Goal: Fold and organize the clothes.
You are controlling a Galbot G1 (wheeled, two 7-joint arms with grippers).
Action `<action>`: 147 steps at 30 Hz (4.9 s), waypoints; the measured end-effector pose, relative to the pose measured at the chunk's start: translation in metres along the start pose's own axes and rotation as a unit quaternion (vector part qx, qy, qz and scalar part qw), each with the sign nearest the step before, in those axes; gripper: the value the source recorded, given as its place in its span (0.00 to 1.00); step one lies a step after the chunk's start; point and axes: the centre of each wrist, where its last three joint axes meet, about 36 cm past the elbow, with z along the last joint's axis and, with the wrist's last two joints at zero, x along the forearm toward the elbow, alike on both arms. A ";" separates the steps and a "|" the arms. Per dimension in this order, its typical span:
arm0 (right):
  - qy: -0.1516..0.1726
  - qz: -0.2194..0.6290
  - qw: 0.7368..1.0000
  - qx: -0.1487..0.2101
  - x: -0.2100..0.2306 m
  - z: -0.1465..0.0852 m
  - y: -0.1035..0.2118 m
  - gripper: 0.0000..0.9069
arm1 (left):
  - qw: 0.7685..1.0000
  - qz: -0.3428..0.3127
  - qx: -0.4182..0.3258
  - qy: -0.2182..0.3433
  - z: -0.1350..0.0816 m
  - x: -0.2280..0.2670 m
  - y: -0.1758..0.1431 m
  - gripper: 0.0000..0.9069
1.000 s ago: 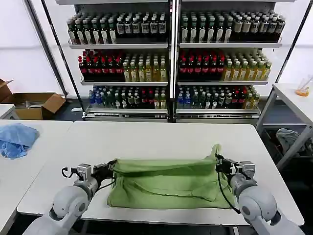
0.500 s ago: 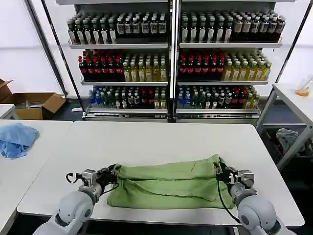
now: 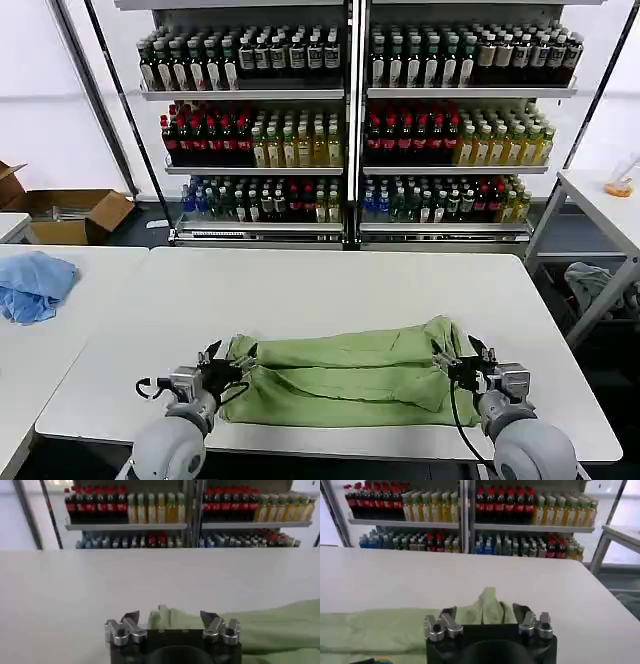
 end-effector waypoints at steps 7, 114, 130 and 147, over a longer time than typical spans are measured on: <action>0.000 0.005 1.000 0.003 0.007 0.005 0.000 1.00 | 1.000 -0.019 0.017 0.000 0.018 0.001 -0.018 1.00; -0.012 0.015 1.000 0.006 0.009 0.012 -0.005 1.00 | 0.985 0.078 0.138 -0.074 -0.027 0.000 -0.026 1.00; -0.012 0.016 1.000 0.005 0.013 0.014 -0.001 1.00 | 0.996 -0.016 0.082 -0.042 0.007 -0.002 0.033 1.00; -0.013 0.023 1.000 0.008 0.018 0.012 -0.007 1.00 | 0.990 0.034 0.139 -0.015 0.021 -0.017 0.033 0.07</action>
